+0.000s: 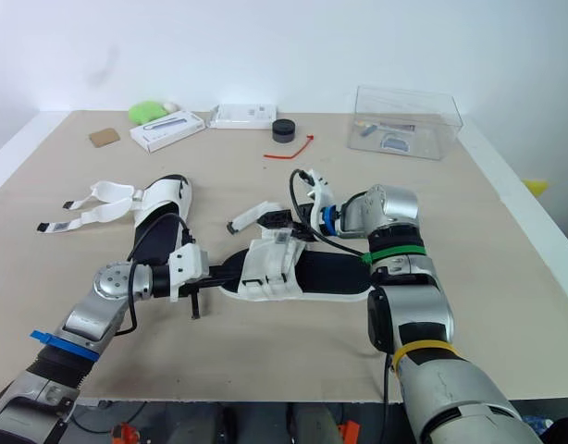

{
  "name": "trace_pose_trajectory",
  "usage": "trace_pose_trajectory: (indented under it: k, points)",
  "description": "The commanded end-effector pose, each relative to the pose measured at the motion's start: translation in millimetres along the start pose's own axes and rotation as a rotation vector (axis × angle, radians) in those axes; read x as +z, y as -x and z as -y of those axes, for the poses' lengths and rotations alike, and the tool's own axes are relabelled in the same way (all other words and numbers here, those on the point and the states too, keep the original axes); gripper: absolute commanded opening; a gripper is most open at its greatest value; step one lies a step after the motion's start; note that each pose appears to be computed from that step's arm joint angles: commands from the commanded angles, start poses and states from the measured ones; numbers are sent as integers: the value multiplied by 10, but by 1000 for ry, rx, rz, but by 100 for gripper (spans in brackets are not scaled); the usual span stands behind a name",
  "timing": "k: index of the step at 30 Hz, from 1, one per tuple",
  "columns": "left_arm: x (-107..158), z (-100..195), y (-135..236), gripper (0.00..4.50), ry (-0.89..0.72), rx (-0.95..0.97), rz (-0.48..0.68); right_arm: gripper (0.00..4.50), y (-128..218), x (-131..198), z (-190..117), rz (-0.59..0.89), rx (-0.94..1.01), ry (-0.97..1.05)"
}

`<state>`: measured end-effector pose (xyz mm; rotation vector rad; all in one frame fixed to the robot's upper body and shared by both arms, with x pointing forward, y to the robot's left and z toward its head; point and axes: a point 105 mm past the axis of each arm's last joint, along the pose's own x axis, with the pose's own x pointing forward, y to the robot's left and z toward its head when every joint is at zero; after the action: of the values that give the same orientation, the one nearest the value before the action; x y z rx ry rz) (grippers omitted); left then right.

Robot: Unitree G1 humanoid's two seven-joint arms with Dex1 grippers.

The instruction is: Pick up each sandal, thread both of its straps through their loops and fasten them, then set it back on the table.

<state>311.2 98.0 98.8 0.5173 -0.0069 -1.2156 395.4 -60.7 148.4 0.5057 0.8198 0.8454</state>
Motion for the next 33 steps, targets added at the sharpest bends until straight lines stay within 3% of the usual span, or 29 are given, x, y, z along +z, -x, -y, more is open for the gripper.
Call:
trace_pose_trajectory:
  k: [1, 19, 33]
  points:
    - [-323, 57, 55, 0, 59, 7, -131, 447, -17, 211, -307, 65, 120, 32]
    - [-337, 72, 47, 0, 64, 10, -133, 447, 51, 422, -745, 97, 337, -39]
    - [-327, 77, 27, 0, 64, 2, -129, 447, 111, 501, -850, 125, 380, -46]
